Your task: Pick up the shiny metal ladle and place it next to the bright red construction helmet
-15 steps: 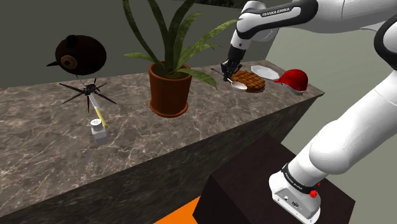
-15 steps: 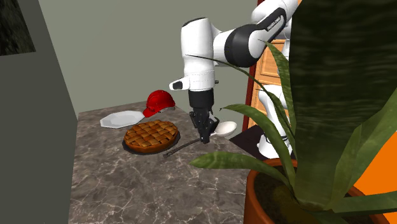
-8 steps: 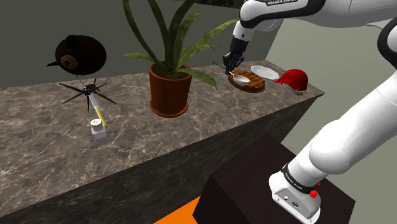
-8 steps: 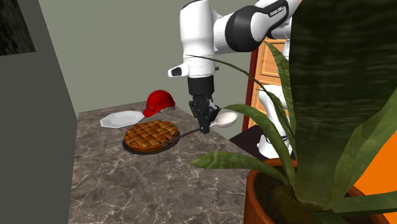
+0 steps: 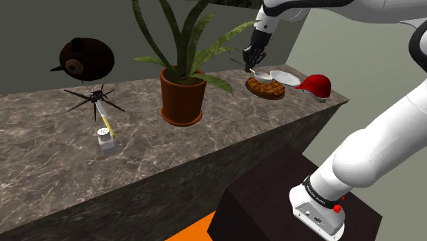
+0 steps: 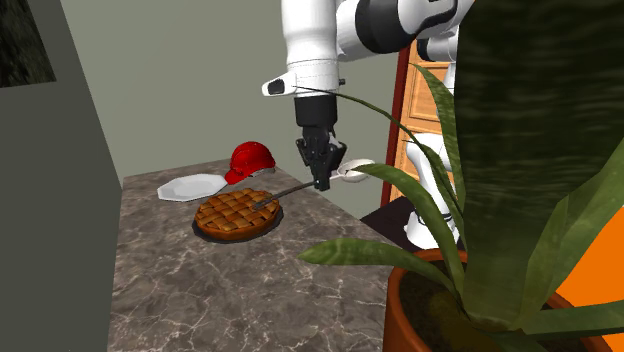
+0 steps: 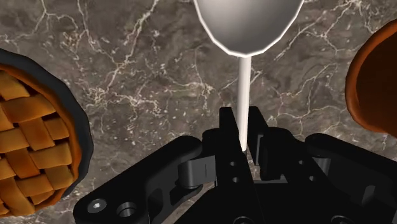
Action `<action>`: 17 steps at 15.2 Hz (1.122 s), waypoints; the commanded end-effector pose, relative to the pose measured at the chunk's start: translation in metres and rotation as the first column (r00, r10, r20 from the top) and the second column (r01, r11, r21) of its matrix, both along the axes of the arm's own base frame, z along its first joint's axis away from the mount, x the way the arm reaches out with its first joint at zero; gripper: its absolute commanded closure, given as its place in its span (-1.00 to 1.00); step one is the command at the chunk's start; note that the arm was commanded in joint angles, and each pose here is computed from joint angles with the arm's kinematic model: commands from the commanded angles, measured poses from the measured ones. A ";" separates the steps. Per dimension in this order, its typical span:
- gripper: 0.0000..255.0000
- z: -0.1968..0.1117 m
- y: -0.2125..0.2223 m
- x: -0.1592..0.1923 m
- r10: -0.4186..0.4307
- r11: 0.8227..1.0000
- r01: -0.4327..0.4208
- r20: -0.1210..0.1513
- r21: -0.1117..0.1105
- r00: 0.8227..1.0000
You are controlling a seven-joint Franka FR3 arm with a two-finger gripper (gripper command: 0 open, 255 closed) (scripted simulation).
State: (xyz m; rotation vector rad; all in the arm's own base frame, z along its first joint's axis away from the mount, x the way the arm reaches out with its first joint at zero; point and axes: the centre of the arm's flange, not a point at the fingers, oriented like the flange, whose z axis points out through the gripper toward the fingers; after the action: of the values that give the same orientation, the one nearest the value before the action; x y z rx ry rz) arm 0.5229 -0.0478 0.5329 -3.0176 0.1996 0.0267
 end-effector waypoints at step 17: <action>1.00 0.024 -0.168 -0.032 0.000 1.000 0.000 0.000 0.000 1.000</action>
State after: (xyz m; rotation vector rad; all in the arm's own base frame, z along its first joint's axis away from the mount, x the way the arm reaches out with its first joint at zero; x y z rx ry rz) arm 0.4926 -0.2017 0.5583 -3.0175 0.2021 0.0274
